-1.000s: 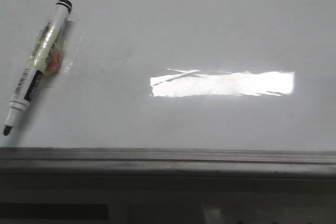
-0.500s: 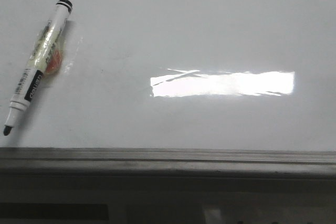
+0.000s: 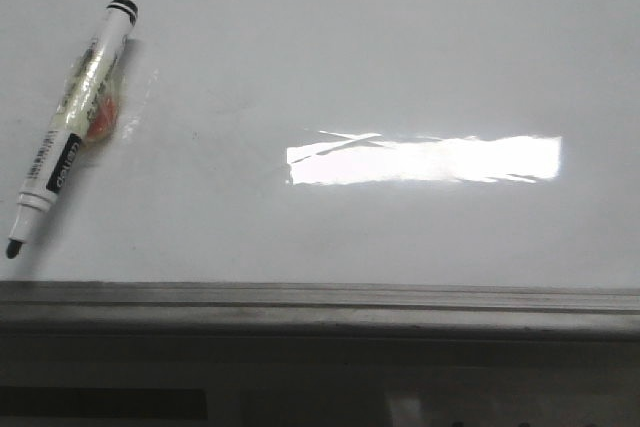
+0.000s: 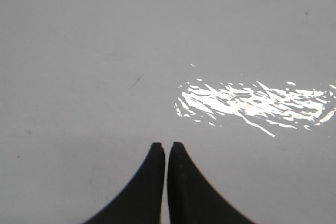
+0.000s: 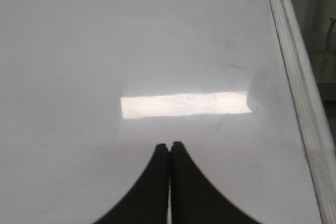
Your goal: Write number 6 on whiteboard
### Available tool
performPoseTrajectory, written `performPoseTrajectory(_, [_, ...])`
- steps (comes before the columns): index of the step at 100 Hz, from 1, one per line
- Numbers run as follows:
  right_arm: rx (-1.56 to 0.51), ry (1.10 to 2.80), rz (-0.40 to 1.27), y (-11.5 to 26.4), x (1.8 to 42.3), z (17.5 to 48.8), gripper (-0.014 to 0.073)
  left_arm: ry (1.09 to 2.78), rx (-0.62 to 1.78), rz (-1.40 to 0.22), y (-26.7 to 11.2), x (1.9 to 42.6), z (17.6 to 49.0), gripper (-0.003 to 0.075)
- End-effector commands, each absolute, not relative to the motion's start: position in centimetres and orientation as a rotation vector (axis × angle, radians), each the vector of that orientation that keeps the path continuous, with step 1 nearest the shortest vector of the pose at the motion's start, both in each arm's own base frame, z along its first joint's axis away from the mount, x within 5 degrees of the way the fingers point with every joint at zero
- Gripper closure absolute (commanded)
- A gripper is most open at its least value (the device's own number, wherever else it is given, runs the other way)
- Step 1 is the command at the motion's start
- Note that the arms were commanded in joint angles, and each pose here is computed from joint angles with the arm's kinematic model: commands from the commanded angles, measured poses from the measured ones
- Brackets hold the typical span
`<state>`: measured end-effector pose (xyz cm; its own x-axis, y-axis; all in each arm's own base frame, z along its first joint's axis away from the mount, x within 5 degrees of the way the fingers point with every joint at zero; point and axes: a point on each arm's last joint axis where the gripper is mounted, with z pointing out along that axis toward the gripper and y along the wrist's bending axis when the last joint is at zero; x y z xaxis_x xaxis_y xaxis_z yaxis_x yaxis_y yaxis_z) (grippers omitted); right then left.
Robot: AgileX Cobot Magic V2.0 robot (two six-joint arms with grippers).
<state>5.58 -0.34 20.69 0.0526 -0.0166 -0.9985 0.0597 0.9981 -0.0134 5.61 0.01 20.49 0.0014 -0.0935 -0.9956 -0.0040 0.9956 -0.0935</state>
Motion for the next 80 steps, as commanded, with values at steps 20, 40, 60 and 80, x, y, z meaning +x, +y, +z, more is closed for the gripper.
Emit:
performPoseTrajectory(20, [0.119,1.580,0.032,-0.3,5.6,21.5,0.0659,1.524,-0.125,-0.124,0.0,5.7,21.3,0.0741])
performPoseTrajectory(40, [0.212,1.729,0.137,-0.1,6.9,23.6,0.0659,1.662,-0.048,-0.052,-0.1,6.9,24.4,0.0741])
performPoseTrajectory(60, [0.225,1.812,0.132,-0.3,8.5,23.9,0.0659,1.709,-0.057,-0.060,-0.1,8.9,27.0,0.0710])
performPoseTrajectory(80, [0.232,1.862,0.130,-0.3,9.1,23.5,0.0659,1.680,-0.080,-0.070,0.0,10.4,27.2,0.0281])
